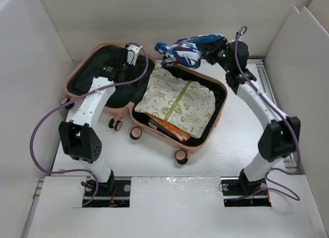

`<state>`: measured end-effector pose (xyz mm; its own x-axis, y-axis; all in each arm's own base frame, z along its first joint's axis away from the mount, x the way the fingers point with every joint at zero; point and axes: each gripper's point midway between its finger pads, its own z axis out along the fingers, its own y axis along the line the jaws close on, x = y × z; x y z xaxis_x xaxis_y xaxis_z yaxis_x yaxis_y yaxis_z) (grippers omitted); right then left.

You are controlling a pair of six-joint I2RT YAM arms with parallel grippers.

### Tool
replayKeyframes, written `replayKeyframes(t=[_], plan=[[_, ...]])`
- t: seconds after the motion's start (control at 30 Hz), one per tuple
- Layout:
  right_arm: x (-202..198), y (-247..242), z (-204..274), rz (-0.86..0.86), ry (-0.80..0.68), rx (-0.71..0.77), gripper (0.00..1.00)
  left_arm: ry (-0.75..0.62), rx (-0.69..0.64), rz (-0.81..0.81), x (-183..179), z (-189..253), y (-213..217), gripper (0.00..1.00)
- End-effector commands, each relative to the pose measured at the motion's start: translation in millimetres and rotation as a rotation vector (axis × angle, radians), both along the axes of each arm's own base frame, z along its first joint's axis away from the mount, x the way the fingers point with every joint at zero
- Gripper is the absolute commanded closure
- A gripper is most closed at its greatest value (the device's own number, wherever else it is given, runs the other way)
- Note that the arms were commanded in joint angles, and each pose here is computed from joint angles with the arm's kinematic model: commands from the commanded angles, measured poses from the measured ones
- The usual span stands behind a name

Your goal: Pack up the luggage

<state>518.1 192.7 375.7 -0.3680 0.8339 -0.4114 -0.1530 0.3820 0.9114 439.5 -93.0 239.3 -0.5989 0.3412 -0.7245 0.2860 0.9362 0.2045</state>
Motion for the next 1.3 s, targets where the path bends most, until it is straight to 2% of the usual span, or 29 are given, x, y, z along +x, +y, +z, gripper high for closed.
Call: replayKeyframes(t=[0.0,0.1,0.23,0.27,0.37,0.4,0.43,0.5,0.57,0.63,0.7,0.73,0.8,0.9,1.0,1.07,1.1,1.27], plan=[[-80,18,105,0.106,-0.302,0.112,1.0,-0.083,-0.027,0.034,-5,28,6,0.0],[-114,22,61,0.119,-0.217,0.064,1.0,-0.073,-0.024,0.034,-7,24,6,0.0],[-150,32,-53,0.155,0.034,-0.007,1.0,-0.061,-0.021,0.034,-7,22,6,0.0],[-164,31,-97,0.164,0.134,-0.022,1.0,-0.043,-0.023,0.025,-10,19,5,0.0],[-192,21,-168,0.181,0.285,-0.052,1.0,-0.027,-0.025,0.018,-11,20,4,0.0],[-200,21,-179,0.2,0.31,-0.072,0.94,-0.027,-0.025,0.018,-11,20,4,0.0],[-208,21,-188,0.227,0.33,-0.097,0.79,-0.041,-0.017,0.032,-12,24,7,0.0],[-221,8,-207,0.243,0.372,-0.183,0.38,-0.052,-0.007,0.033,-13,28,9,0.0],[-227,-14,-224,0.213,0.435,-0.252,0.28,-0.066,-0.004,0.026,-16,36,5,0.0],[-224,-35,-211,0.193,0.366,-0.386,0.23,-0.083,-0.012,-0.063,-22,42,-20,0.0],[-224,-58,-211,0.17,0.373,-0.519,0.23,-0.118,-0.003,-0.131,-26,51,-41,0.0],[-217,-64,-188,0.193,0.299,-0.626,0.23,-0.153,-0.01,-0.191,-32,60,-64,0.0],[-218,-82,-167,0.192,0.287,-0.792,0.23,-0.178,-0.007,-0.255,-38,68,-85,0.0],[-215,-96,-143,0.131,0.24,-0.903,0.26,-0.201,-0.044,-0.35,-46,79,-123,0.0],[-201,-92,-122,0.096,0.143,-0.909,0.42,-0.167,-0.05,-0.372,-41,63,-139,0.02],[-182,-81,-122,0.13,0.093,-0.887,0.54,-0.134,-0.053,-0.362,-37,49,-143,0.04],[-175,-75,-121,0.147,0.078,-0.877,0.57,-0.11,-0.022,-0.338,-30,34,-141,0.05],[-148,-27,-153,0.299,0.067,-0.856,0.78,0.032,0.05,-0.297,-35,-41,-123,0.16]])
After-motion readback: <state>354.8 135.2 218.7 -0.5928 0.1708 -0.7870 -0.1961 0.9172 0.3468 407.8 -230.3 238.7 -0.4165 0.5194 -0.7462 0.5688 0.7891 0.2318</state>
